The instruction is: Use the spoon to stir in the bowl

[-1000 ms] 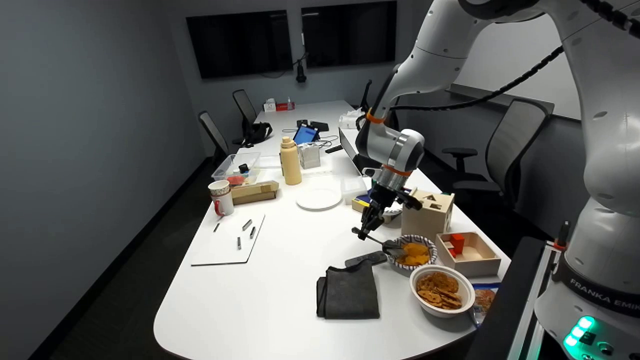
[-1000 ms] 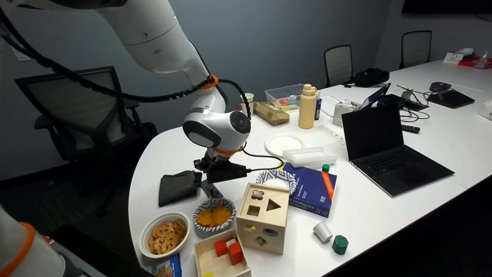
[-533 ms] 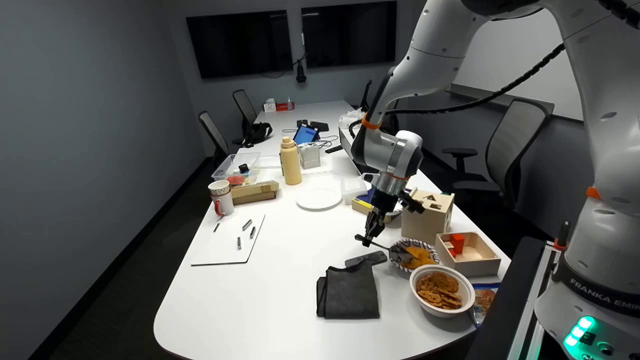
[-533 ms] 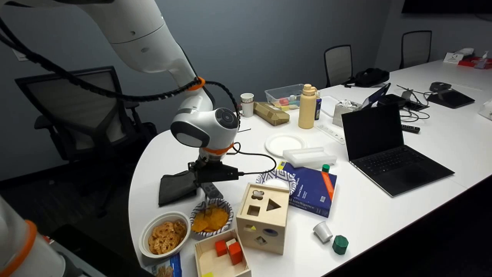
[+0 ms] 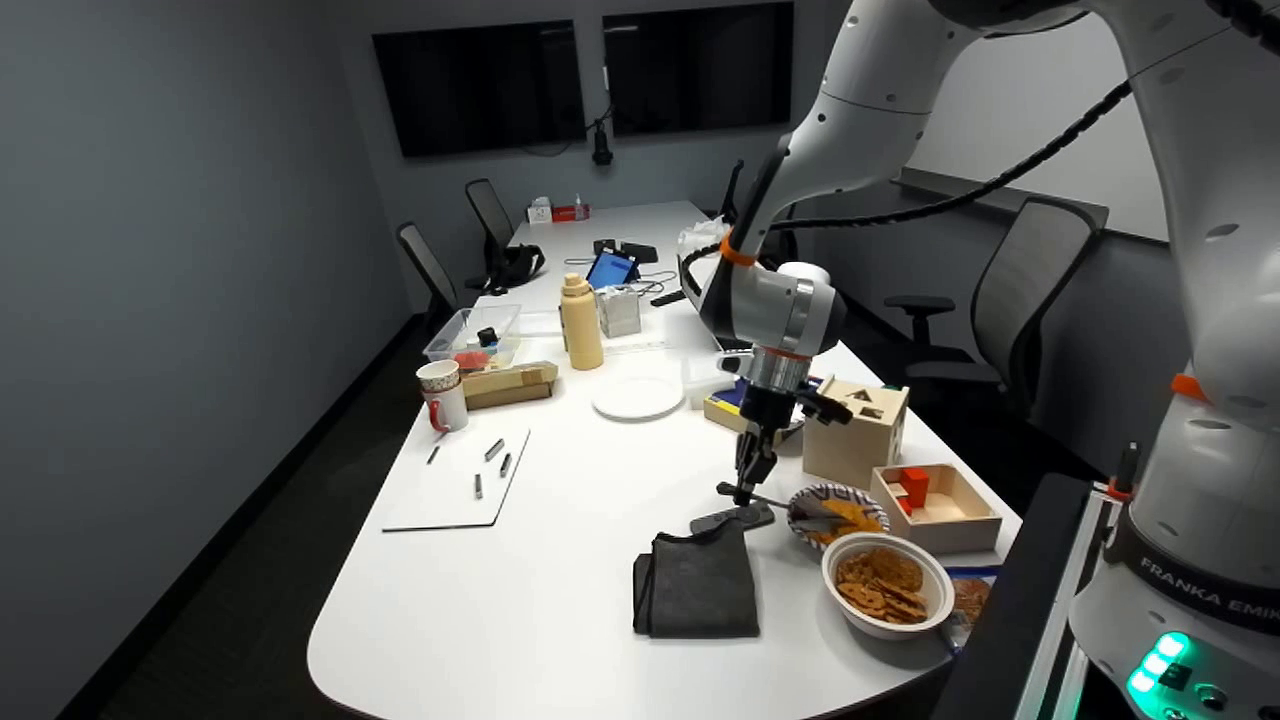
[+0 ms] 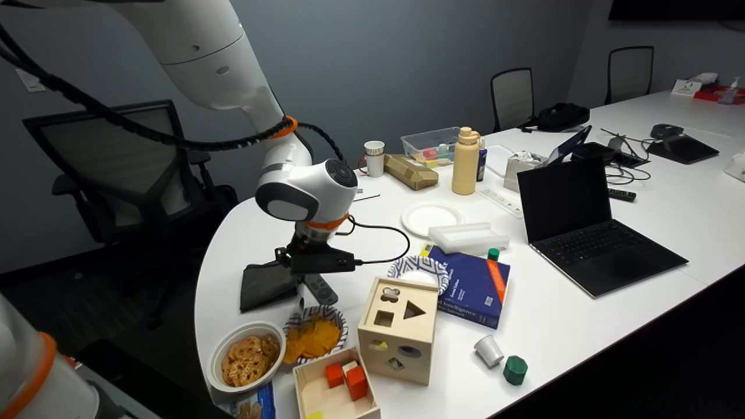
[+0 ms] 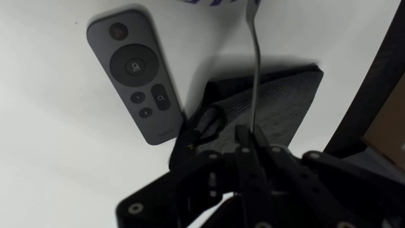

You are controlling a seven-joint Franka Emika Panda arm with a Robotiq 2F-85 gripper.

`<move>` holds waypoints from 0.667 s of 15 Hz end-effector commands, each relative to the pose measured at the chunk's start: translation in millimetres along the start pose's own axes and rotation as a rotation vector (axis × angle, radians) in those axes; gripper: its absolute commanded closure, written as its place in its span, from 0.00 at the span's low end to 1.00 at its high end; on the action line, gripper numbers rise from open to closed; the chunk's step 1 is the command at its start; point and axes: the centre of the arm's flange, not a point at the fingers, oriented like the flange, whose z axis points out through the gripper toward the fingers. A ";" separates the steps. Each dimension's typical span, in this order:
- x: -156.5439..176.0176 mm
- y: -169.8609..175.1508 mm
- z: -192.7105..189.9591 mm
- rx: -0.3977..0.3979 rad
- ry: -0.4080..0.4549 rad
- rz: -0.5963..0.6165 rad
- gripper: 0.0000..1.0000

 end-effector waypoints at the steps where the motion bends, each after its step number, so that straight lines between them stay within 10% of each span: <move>1: 2.9 -3.7 -12.5 -0.042 0.013 -0.037 0.99; 10: 1.4 -1.6 -17.0 -0.184 -0.056 -0.043 0.99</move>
